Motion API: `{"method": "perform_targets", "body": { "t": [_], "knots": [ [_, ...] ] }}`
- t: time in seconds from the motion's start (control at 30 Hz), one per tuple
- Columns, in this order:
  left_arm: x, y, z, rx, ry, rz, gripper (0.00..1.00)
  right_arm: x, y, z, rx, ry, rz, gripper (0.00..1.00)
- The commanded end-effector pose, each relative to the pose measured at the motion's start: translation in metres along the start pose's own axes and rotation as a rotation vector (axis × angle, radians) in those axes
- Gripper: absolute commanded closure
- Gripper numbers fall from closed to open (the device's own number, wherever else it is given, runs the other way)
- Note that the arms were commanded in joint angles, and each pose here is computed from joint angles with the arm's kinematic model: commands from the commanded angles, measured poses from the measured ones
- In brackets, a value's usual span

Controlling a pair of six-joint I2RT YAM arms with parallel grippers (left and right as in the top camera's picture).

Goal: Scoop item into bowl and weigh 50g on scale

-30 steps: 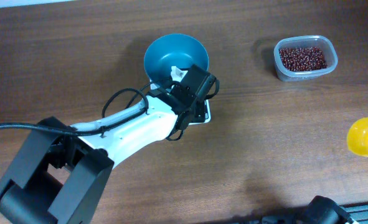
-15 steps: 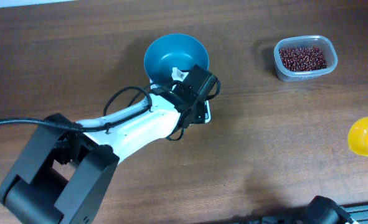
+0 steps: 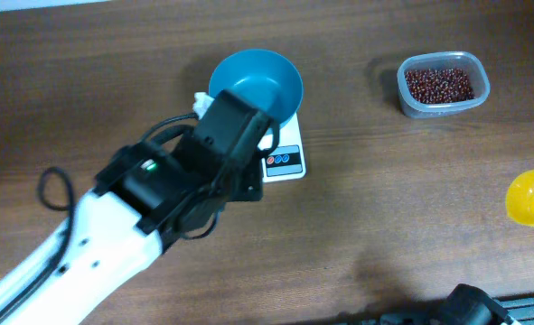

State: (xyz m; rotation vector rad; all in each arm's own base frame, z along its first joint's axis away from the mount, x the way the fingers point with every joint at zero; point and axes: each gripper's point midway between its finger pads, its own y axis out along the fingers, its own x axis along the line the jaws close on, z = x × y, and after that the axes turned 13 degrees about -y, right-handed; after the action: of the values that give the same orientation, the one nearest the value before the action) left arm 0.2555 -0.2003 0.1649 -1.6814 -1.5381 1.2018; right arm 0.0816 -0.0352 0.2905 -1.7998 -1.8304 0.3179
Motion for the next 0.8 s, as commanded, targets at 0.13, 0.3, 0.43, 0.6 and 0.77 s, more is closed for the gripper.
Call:
{"method": "perform_targets", "body": {
  "t": [0.13, 0.3, 0.43, 0.6, 0.77],
  "knots": [
    [0.011, -0.030, -0.009, -0.075, -0.015, 0.011, 1.00, -0.002, -0.002, -0.003, -0.018, -0.001, 0.009, 0.96],
    [0.021, -0.029, 0.000, -0.040, -0.003, -0.029, 1.00, -0.003, -0.001, -0.003, -0.015, -0.004, 0.014, 0.96],
    [0.031, -0.031, -0.014, -0.120, -0.008, -0.086, 1.00, -0.009, 0.005, -0.004, -0.032, -0.010, 0.067, 0.96],
    [0.065, -0.046, -0.052, -0.352, -0.012, -0.293, 0.95, -0.032, -0.001, -0.100, -0.520, 0.226, 0.359, 0.96],
    [0.079, -0.060, -0.074, -0.486, -0.035, -0.386, 0.93, 0.025, 0.034, -0.174, -0.569, -0.085, 0.526, 0.96]
  ]
}}
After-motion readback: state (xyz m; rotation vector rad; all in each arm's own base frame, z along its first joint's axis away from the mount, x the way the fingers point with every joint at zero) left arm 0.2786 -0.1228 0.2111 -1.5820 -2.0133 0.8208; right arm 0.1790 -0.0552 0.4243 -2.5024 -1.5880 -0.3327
